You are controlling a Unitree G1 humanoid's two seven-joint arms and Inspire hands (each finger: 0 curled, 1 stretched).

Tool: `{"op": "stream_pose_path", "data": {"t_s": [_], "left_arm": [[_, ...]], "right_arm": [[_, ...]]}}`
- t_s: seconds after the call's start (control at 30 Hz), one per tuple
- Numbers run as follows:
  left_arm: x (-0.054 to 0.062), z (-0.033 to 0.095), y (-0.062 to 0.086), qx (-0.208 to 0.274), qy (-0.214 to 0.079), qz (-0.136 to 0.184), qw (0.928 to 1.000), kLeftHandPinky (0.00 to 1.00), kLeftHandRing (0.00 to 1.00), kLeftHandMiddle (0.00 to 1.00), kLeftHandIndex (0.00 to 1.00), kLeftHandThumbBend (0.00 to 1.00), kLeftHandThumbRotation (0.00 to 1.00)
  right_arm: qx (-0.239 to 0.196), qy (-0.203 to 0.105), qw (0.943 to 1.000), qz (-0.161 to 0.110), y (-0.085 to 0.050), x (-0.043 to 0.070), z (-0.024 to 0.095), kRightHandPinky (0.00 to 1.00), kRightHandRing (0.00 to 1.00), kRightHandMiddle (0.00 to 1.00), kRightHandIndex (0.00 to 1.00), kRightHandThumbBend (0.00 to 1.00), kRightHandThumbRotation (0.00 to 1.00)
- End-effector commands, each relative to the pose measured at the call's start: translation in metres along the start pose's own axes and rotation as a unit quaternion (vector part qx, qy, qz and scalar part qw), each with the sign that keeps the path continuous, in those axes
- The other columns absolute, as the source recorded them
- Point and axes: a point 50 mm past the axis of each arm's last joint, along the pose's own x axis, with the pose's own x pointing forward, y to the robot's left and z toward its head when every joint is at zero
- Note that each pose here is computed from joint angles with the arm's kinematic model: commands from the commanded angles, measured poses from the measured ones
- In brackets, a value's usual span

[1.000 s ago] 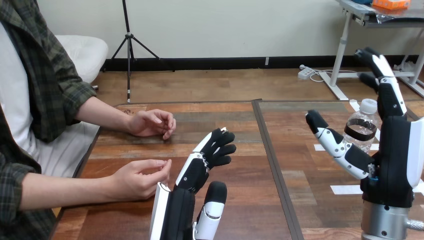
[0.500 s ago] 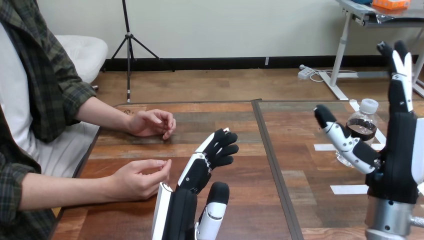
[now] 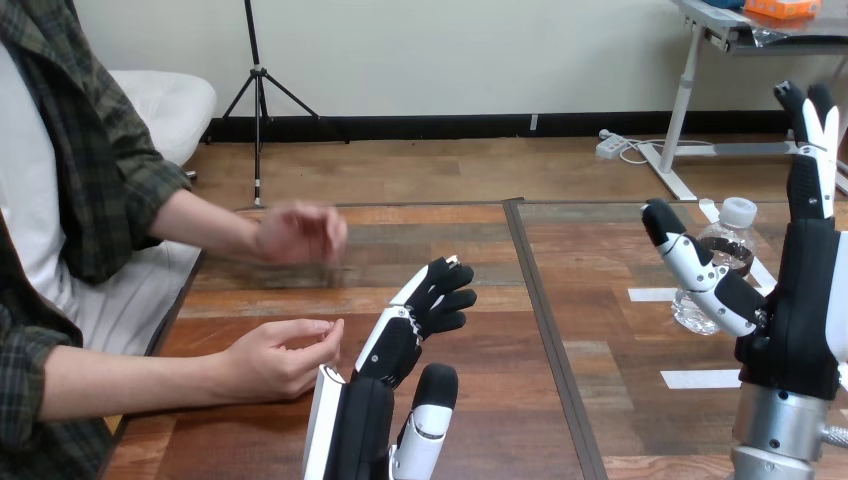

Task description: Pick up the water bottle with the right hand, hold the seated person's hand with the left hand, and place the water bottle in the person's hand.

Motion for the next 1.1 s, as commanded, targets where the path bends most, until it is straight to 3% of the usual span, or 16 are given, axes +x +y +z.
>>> {"op": "stream_pose_path", "data": {"t_s": [0.0, 1.07], "left_arm": [[0.013, 0.004, -0.012, -0.032, -0.017, 0.046, 0.9983, 0.74, 0.79, 0.84, 0.86, 0.45, 0.96], [0.011, 0.003, -0.011, -0.037, -0.011, 0.045, 0.9982, 0.75, 0.79, 0.84, 0.86, 0.46, 0.96]], "right_arm": [[-0.003, -0.021, 0.9997, -0.012, 0.000, 0.021, 0.001, 1.00, 1.00, 1.00, 0.92, 0.76, 0.46], [-0.023, 0.040, 0.9989, 0.005, 0.003, 0.035, -0.028, 1.00, 1.00, 0.99, 0.93, 0.78, 0.49]]}}
